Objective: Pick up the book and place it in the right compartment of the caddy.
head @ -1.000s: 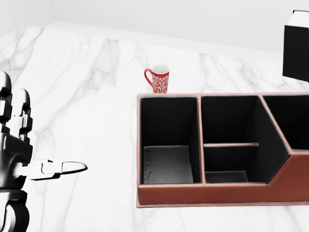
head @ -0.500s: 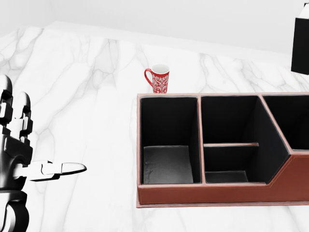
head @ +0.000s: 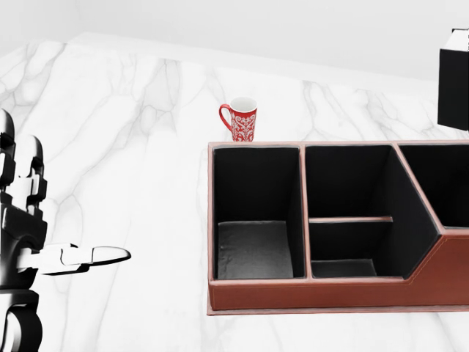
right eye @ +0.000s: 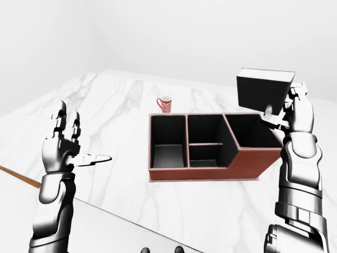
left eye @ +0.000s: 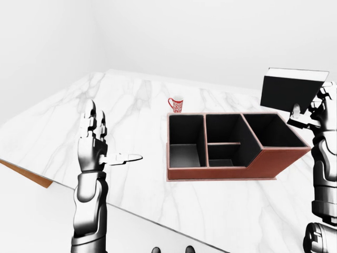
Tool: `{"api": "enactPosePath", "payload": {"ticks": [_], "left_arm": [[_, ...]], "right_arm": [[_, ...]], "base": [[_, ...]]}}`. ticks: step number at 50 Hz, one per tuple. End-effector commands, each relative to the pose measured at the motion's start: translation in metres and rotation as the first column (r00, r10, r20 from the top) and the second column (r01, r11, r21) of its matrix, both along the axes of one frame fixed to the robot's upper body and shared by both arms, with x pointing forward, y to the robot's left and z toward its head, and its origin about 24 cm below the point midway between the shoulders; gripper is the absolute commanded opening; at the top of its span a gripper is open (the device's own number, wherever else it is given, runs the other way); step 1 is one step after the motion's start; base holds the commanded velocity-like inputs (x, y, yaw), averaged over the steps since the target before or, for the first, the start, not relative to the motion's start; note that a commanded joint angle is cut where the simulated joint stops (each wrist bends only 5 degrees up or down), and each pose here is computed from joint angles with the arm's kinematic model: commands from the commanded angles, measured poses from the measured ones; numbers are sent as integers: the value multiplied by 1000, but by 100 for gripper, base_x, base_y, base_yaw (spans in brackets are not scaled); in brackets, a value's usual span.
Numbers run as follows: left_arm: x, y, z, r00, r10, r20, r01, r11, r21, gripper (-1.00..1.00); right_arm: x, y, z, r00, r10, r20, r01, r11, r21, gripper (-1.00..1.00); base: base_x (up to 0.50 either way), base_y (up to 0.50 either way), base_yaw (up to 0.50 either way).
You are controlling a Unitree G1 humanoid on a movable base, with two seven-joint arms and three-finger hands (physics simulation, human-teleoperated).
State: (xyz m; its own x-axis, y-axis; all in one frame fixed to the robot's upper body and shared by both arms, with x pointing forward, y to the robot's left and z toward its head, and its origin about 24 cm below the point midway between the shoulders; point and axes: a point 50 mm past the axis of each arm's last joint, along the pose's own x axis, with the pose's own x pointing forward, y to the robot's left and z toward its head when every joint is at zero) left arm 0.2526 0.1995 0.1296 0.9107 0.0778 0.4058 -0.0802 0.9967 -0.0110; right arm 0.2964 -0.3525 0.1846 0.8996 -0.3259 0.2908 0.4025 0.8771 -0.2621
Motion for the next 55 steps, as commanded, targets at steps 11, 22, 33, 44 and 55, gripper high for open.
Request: {"api": "enactPosePath", "payload": {"ticks": [11, 22, 33, 44, 55], "left_arm": [[-2, -1, 4, 1000, 1, 10, -1, 1000, 4, 100], [-1, -1, 2, 1000, 2, 6, -2, 1000, 4, 100], [0, -1, 0, 1000, 2, 3, -2, 1000, 6, 100], [0, -2, -1, 1000, 0, -2, 0, 1000, 7, 100], [2, -1, -6, 1000, 1, -21, -1, 1000, 5, 100]], "right_arm": [[-8, -1, 0, 999, 14, 43, -15, 999, 37, -100], [-14, -5, -1, 999, 13, 34, -15, 999, 35, -100], [-19, -5, -4, 999, 17, 27, -18, 999, 37, -100], [-22, -1, -6, 999, 32, 25, -33, 999, 34, -100], [-25, 1, -8, 999, 41, 21, -42, 999, 33, -100]], "base": [[0, 0, 0], [0, 0, 0], [0, 0, 0], [0, 0, 0], [0, 0, 0]]}}
